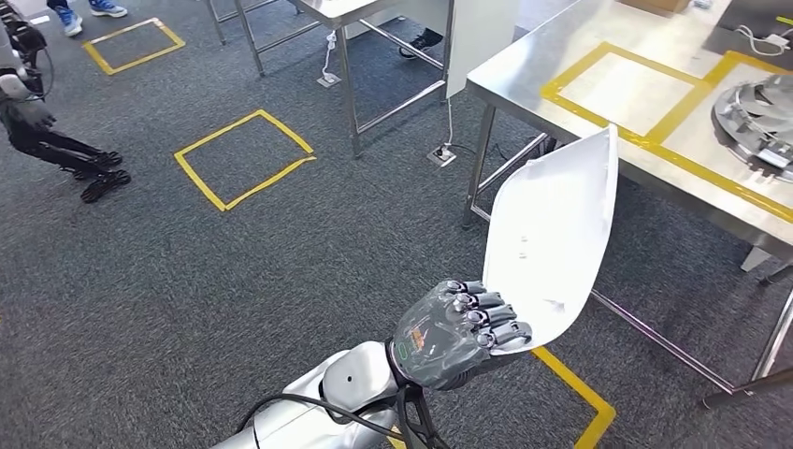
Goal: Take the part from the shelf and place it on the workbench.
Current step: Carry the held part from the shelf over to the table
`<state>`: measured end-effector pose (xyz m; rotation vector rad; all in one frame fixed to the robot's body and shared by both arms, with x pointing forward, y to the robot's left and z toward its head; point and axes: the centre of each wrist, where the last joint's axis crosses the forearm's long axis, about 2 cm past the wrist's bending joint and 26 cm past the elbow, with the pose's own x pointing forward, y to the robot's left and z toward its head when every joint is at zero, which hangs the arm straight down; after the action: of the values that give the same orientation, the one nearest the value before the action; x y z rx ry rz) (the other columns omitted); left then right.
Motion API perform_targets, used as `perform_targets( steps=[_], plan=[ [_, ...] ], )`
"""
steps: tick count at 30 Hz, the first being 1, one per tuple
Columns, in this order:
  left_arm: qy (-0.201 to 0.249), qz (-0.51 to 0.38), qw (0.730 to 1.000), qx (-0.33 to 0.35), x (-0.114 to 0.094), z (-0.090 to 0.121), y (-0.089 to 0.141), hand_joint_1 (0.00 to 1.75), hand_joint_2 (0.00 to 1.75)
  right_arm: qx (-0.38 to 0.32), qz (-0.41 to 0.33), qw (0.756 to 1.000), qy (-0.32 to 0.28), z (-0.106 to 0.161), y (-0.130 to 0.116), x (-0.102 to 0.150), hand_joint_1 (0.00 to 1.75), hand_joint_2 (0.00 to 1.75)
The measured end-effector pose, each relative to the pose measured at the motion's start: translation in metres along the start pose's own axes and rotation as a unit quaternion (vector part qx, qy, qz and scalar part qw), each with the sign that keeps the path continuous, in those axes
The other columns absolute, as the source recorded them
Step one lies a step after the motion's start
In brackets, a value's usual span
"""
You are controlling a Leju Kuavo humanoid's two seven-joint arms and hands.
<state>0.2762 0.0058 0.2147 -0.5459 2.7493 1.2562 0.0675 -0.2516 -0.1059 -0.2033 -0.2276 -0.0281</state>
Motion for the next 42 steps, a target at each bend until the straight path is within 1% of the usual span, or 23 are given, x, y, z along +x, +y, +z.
perform_targets(
  steps=[7,12,18,28,33,39,42],
  plan=[
    [-0.005,0.007,1.0,0.006,0.001,0.002,0.0,1.75,1.75,-0.001,0.004,1.0,-0.001,0.0,-0.001,0.001,0.0,0.0],
    [-0.025,0.004,1.0,0.015,0.003,-0.002,0.003,1.75,1.75,0.0,0.006,1.0,0.0,0.0,0.0,0.0,0.0,0.0],
    [-0.053,-0.001,0.999,0.012,0.007,0.003,0.002,1.75,1.75,0.001,0.01,1.0,-0.002,0.0,0.001,0.002,0.0,0.0],
    [-0.07,-0.015,0.997,0.017,0.008,0.001,0.006,1.75,1.75,0.0,0.011,1.0,-0.006,0.0,0.0,0.005,0.0,0.0],
    [-0.07,-0.013,0.997,0.009,0.009,0.008,0.004,1.75,1.75,0.002,0.015,1.0,-0.005,0.0,0.001,0.005,0.0,0.0],
    [-0.072,-0.017,0.997,0.008,0.01,0.008,0.004,1.75,1.75,0.004,0.019,1.0,-0.003,0.0,0.002,0.005,0.0,0.0],
    [-0.063,-0.029,0.997,0.012,0.009,0.005,0.006,1.75,1.75,0.001,0.02,1.0,0.001,0.001,0.002,0.002,0.0,0.0]
  ],
)
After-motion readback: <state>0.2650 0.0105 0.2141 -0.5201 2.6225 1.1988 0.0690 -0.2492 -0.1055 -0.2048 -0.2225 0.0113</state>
